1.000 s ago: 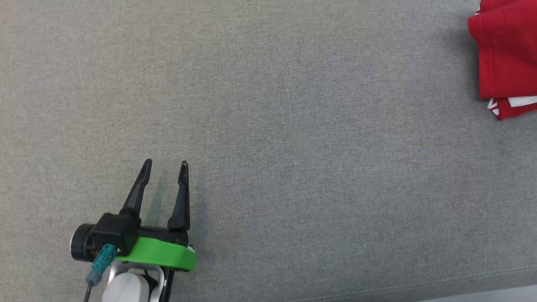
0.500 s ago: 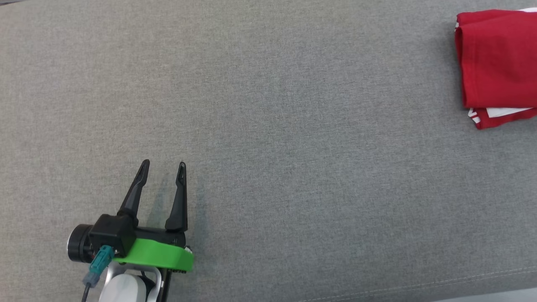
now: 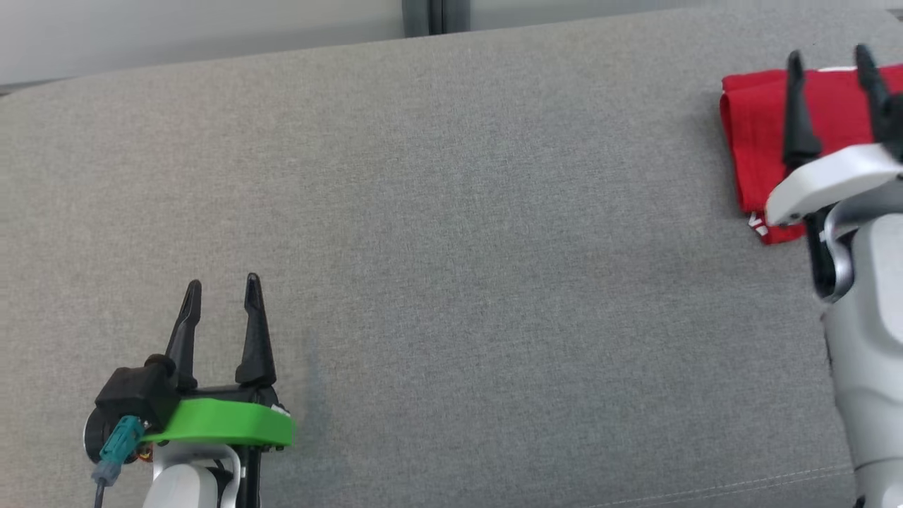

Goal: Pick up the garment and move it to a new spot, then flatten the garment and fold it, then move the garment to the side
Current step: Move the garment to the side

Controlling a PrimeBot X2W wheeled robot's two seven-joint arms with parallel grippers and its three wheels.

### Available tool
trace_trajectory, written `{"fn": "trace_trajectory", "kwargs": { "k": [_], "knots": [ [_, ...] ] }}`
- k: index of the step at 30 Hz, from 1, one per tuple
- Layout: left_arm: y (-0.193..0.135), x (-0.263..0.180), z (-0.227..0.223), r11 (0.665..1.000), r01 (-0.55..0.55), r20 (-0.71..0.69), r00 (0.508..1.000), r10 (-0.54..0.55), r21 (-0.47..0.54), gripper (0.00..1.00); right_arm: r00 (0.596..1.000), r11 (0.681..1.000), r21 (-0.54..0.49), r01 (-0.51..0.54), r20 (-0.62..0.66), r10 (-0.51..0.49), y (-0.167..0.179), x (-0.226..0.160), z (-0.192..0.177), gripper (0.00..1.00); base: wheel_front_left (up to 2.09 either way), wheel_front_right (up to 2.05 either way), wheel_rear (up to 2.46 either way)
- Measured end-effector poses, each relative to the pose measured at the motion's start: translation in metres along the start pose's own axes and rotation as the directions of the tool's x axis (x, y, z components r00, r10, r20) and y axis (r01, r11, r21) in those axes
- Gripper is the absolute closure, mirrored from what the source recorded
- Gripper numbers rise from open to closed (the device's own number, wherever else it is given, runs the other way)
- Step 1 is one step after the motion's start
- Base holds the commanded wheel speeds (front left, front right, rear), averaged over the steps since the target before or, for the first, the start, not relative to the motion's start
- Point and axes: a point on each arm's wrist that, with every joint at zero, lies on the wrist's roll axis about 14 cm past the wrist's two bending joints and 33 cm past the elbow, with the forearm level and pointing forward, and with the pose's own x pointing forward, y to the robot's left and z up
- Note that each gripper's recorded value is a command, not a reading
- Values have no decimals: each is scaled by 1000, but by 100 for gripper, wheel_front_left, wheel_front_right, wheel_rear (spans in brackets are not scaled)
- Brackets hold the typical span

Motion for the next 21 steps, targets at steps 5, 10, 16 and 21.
{"fn": "trace_trajectory", "kwargs": {
  "k": [5,10,16,21],
  "knots": [
    [10,-15,12,999,-50,28,998,51,-14,0,997,993,92,-69,43,65,41,-33,5,0,0,0,0],
    [22,-36,13,994,-104,24,994,104,-14,0,995,979,179,-97,24,94,71,-72,-6,0,0,0,0],
    [40,-61,14,986,-164,25,986,164,11,0,991,966,221,-133,0,136,94,-109,-16,0,0,0,0],
    [47,-75,14,982,-187,24,982,187,11,0,984,937,307,-168,-10,180,114,-127,-21,0,0,0,0]
  ]
}}
